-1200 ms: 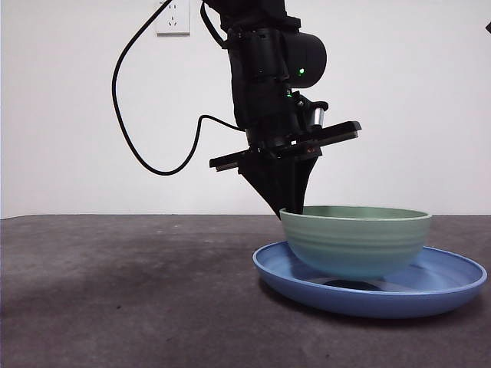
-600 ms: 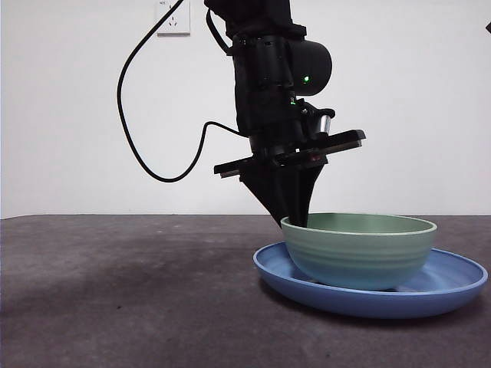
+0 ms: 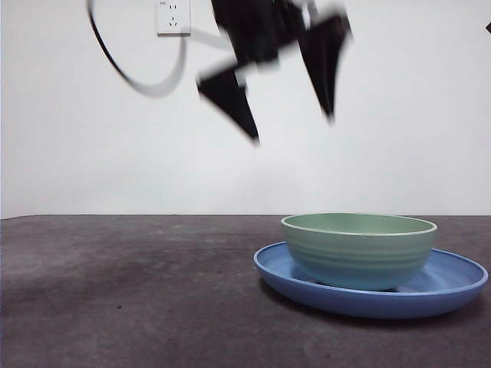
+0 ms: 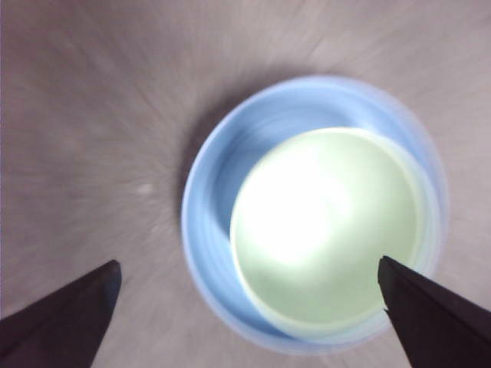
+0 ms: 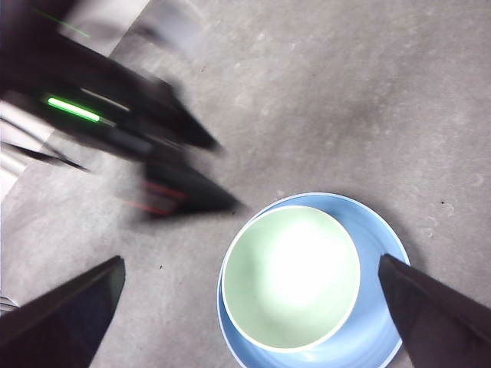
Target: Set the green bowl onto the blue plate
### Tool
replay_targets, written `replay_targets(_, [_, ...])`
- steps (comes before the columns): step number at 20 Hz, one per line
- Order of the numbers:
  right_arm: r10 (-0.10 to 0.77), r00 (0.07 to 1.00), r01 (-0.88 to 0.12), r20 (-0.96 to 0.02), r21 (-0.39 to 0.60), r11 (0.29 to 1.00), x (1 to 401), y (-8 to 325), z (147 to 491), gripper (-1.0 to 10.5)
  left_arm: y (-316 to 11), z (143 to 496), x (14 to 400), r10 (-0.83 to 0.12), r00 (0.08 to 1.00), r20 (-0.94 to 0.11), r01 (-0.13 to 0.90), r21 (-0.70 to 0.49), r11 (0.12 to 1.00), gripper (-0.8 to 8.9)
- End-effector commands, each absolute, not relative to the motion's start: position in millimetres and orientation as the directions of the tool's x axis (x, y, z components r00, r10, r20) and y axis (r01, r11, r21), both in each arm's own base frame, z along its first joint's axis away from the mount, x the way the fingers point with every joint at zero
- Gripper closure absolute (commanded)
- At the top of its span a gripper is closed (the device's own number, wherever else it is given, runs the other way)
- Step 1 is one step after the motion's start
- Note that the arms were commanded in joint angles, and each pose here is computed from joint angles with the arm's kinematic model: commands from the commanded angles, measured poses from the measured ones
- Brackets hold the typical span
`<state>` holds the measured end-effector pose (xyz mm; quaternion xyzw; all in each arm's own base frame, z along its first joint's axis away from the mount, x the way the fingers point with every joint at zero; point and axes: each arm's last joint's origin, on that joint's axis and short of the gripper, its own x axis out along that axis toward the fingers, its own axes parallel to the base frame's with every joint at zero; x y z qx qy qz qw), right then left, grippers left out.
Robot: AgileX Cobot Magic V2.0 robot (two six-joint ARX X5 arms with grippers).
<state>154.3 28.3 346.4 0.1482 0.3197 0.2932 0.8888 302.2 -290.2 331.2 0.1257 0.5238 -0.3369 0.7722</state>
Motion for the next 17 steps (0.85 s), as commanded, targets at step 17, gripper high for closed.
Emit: replay_targets(17, [0.618, 0.633, -0.443, -0.466, 0.435, 0.783, 155.1, 28.6, 351.9, 3.3, -124.4, 435.4, 168.5, -0.530, 0.526, -0.665, 0.664, -0.069, 0.745, 2.11])
